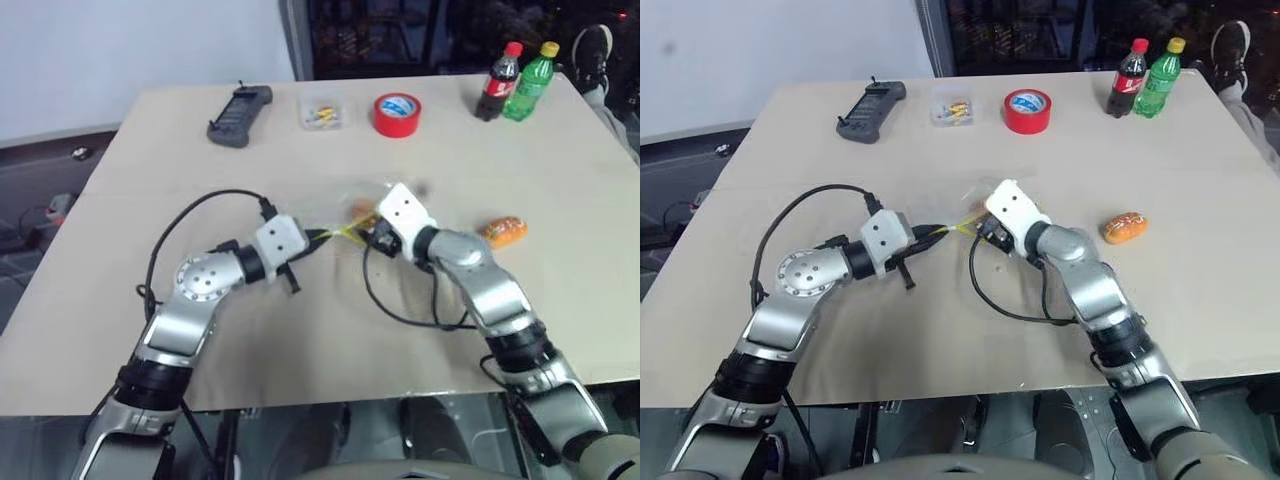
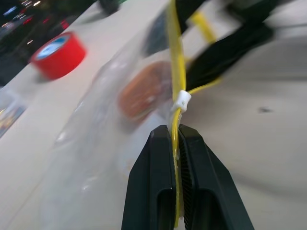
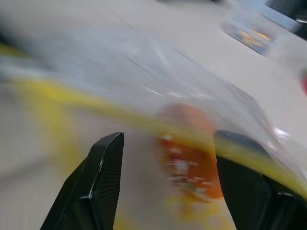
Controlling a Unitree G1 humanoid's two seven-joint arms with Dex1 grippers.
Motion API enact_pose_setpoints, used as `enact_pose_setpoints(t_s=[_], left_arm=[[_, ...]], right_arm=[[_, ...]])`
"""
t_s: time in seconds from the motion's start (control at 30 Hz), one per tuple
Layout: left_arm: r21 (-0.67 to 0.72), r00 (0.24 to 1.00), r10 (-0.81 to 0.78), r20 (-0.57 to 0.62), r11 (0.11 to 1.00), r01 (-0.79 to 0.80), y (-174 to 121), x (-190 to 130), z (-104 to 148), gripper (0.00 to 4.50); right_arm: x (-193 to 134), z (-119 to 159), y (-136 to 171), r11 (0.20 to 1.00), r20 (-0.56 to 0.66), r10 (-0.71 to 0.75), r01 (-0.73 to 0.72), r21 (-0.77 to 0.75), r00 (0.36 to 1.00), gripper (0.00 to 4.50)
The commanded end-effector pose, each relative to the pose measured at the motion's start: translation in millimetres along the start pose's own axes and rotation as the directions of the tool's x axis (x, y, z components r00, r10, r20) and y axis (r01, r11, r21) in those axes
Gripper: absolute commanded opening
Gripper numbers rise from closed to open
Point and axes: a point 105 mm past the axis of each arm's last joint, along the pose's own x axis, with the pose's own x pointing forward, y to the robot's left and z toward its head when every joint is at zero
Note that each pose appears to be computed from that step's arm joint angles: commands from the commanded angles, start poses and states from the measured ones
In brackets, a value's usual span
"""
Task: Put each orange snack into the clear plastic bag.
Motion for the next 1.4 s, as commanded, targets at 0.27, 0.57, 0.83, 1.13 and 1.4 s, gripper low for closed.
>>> enact_pose_setpoints(t_s=[0.27,0.57,0.83,1.13,1.4], left_arm=[[-0.014,0.991,0.136,0.002,0.991,-0.136,22,11,9,0.00],[-0.027,0.993,0.114,0.010,0.993,-0.114,18,22,11,0.00],[-0.019,0.995,0.102,0.008,0.995,-0.102,18,24,12,0.00],[-0.021,0.994,0.112,0.002,0.994,-0.112,18,21,10,0.00],[-0.029,0.991,0.134,-0.002,0.991,-0.134,20,16,7,0.00]], right_arm=[[-81,4,-70,0.806,-0.030,-0.579,0.578,0.124,0.814,4.40],[-110,-58,-83,0.373,-0.431,-0.824,0.925,0.076,0.368,4.40],[-92,-73,-81,0.268,-0.515,-0.800,0.951,0.153,0.308,4.40],[-90,-90,-95,0.192,-0.473,-0.843,0.965,0.181,0.257,3.72],[-81,-82,-94,0.376,-0.333,-0.844,0.906,0.194,0.421,1.11]])
